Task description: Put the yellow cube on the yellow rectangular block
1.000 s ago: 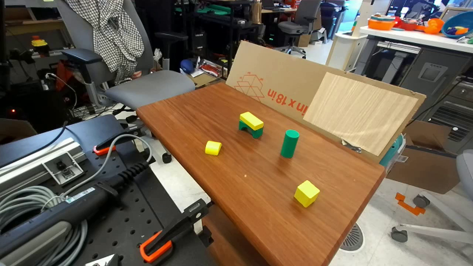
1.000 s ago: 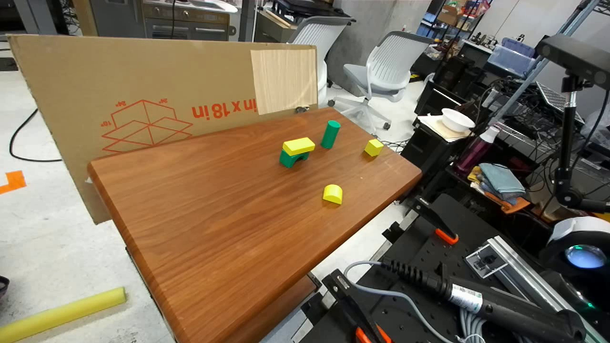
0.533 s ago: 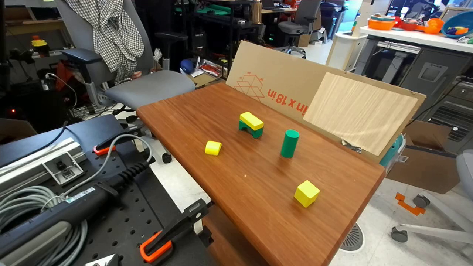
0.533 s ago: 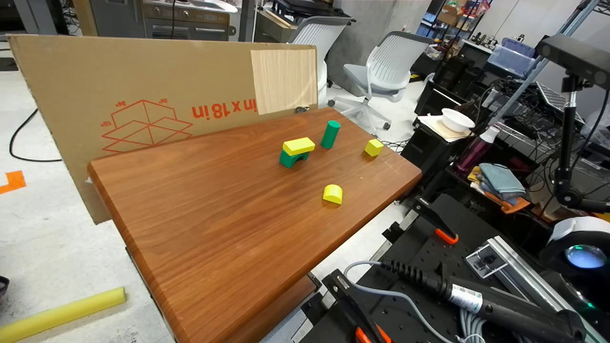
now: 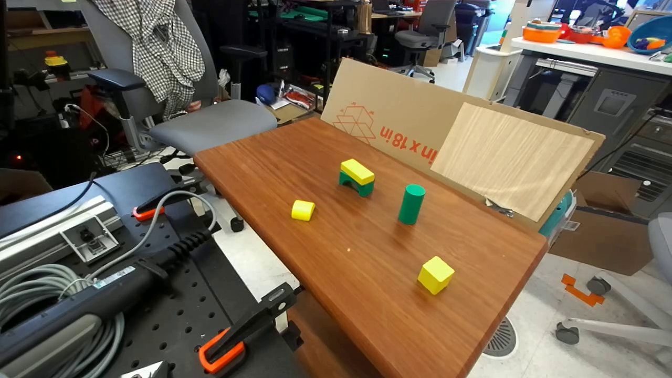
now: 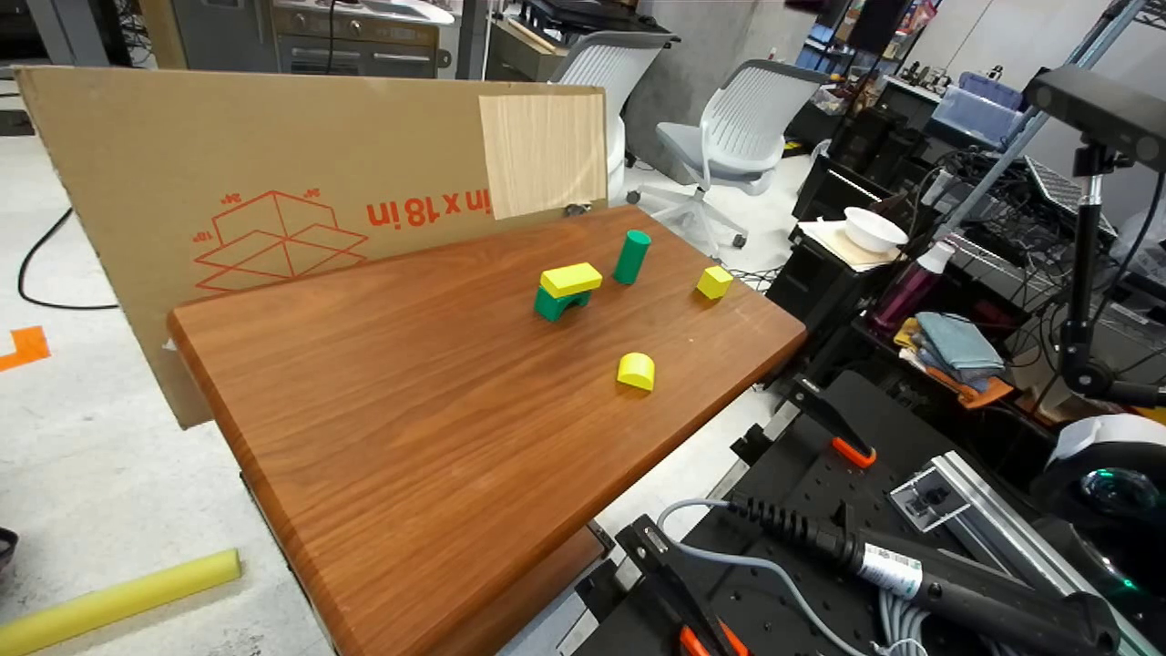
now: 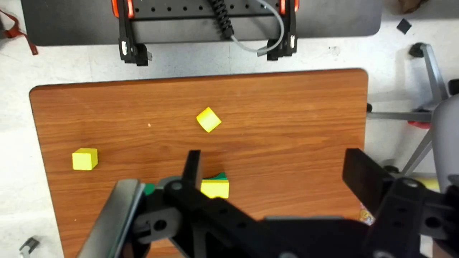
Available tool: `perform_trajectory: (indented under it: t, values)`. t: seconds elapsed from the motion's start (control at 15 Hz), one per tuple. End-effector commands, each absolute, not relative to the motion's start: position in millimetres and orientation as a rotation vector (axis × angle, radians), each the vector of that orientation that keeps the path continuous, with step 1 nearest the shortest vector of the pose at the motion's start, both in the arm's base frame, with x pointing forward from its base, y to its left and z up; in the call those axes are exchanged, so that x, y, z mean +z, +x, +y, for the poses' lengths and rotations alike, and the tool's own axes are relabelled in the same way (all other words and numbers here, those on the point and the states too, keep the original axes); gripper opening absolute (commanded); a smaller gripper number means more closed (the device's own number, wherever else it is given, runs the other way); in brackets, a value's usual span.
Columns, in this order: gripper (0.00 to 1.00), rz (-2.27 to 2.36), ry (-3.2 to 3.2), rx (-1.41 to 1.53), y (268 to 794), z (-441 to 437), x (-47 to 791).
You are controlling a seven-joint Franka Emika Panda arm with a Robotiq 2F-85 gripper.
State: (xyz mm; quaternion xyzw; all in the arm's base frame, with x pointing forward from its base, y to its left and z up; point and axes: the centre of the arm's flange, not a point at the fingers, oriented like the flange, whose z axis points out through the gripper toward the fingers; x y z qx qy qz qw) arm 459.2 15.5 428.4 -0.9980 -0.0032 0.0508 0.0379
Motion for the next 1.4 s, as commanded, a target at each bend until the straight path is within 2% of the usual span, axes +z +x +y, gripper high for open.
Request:
perform_trajectory:
  t: [0.0,0.2,0.47,0.87,1.33]
  values:
    - [1.0,0.177,-3.086,0.072,500.8,-11.3,376.2]
    - [1.0,0.319,-3.085,0.048,520.8,-40.5,331.9]
    - [1.0,0.331,-3.073,0.139,520.6,-81.1,285.2]
    - [1.0,0.289,-3.121,0.228,528.2,-135.2,254.2]
    - [1.0,0.325,-3.141,0.194,540.7,-173.0,218.0]
